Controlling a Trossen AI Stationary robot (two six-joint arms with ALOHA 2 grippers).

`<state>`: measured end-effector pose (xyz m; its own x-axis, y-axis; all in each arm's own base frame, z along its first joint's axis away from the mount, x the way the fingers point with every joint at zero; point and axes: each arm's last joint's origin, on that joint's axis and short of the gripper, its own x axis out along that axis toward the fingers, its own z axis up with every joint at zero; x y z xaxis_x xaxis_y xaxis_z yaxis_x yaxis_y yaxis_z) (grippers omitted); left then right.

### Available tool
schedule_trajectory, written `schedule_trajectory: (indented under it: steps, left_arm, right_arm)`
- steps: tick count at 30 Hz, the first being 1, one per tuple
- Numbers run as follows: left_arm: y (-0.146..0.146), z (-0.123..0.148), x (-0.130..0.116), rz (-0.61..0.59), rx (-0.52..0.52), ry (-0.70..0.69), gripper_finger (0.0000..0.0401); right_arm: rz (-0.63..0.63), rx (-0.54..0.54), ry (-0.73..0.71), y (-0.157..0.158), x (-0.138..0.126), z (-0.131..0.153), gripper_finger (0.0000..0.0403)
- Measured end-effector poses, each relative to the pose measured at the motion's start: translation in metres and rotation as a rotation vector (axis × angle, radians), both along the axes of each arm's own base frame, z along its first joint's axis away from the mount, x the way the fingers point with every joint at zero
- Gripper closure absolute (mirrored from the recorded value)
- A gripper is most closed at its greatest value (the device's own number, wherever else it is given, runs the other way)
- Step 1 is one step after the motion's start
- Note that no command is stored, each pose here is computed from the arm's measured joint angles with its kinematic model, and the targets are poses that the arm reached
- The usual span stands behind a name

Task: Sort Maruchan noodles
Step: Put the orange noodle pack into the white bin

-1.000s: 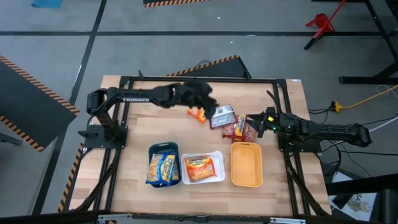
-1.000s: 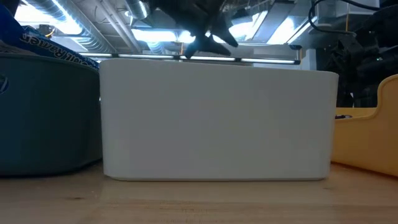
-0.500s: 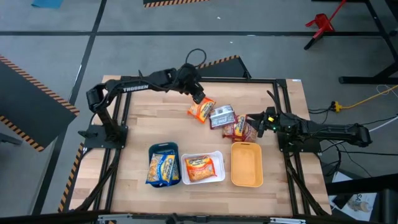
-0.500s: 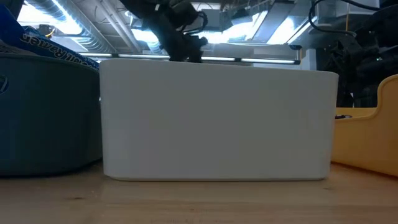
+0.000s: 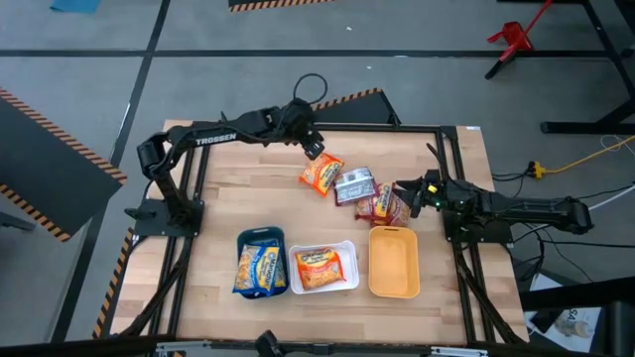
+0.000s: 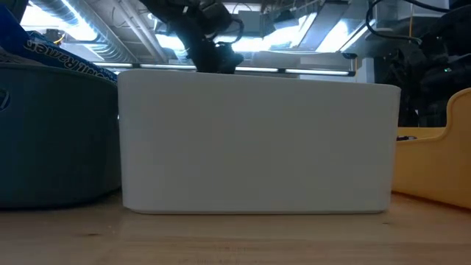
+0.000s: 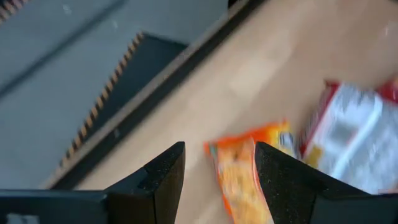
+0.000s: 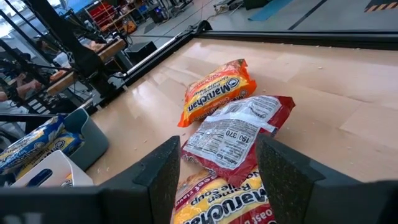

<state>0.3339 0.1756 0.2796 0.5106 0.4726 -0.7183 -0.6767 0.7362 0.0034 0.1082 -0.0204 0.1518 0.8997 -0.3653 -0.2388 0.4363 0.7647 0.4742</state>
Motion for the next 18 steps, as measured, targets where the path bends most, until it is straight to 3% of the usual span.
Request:
schedule_trajectory:
  steps: [4,7,11,18]
  left_arm:
    - [0.007,-0.005,-0.019,-0.026,-0.168,0.112,0.0205]
    - [0.008,-0.009,-0.027,-0.049,-0.197,0.193,0.0189]
    - [0.011,-0.009,-0.027,-0.059,-0.205,0.170,0.0154]
    - [0.009,-0.041,-0.010,-0.039,-0.281,0.237,0.0092]
  right_arm:
    - [-0.024,-0.006,-0.002,-0.001,0.000,0.000,0.0207]
    - [-0.058,-0.013,0.004,-0.002,0.000,0.000,0.0207]
    - [-0.088,-0.018,0.032,-0.003,0.001,-0.003,0.0207]
    - [-0.093,0.012,0.081,-0.003,0.004,-0.008,0.0207]
